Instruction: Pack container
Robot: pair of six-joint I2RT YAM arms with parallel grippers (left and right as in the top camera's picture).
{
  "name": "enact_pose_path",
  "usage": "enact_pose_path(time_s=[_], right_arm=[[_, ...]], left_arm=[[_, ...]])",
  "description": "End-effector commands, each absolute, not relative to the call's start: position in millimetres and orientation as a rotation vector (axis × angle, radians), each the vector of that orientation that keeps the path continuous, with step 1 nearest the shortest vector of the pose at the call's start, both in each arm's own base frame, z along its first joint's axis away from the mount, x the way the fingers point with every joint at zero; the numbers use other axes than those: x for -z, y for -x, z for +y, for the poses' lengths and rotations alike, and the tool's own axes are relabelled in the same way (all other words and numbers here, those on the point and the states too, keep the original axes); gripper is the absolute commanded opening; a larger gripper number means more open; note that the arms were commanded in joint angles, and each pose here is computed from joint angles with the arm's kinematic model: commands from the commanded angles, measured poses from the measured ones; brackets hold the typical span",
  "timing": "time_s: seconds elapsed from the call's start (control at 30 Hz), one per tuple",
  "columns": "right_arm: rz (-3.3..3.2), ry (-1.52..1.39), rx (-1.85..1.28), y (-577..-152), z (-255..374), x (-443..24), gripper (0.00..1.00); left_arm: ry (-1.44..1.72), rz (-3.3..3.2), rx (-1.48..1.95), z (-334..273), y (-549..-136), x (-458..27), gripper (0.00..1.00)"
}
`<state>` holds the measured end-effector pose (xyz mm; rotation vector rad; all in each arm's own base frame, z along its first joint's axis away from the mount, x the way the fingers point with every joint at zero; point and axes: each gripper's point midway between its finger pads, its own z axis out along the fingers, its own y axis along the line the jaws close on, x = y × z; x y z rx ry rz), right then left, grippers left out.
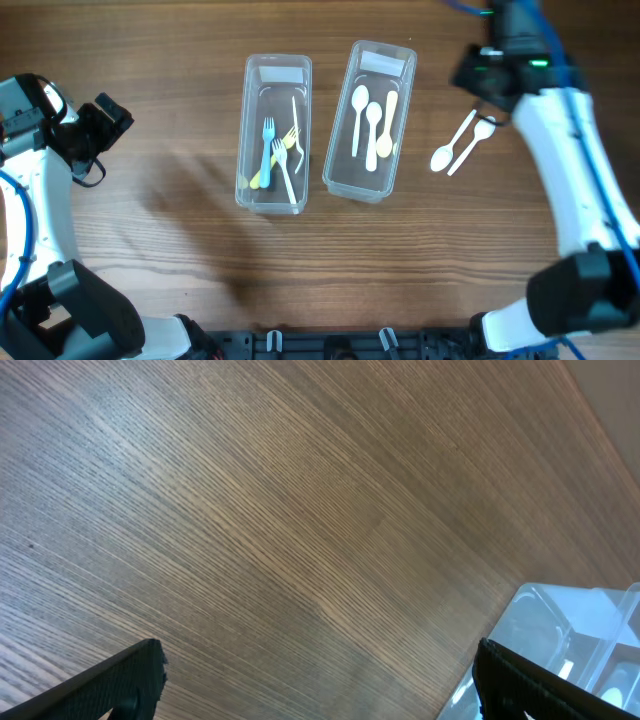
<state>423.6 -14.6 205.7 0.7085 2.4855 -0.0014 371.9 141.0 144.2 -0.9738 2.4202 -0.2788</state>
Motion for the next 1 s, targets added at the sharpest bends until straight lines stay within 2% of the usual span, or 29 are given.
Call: enact_pose_path(time_s=[0.0,0.13,0.33,0.8,0.97], right_arm=[[2.484,-0.966,0.108,-397,-61,-197,0.52],[2.602,-1.018,0.110,-386,-63,-153,0.53],[2.664,-1.062,0.107,-394,-59,-99,0.55],[2.798,-1.091,0.175,-394,-58,-31,0.55],[2.812,-1.098,0.173,-394,-57,-23,0.56]], left_arm=[[0.974,2.393,0.278,143,-374,-153,1.00],[0.974,2.393,0.279,143,-374,-153,1.00],[0.973,2.393,0.278,143,-374,-153,1.00],[0.973,2.393,0.278,143,-374,-153,1.00],[0.973,2.393,0.278,143,-374,-153,1.00]])
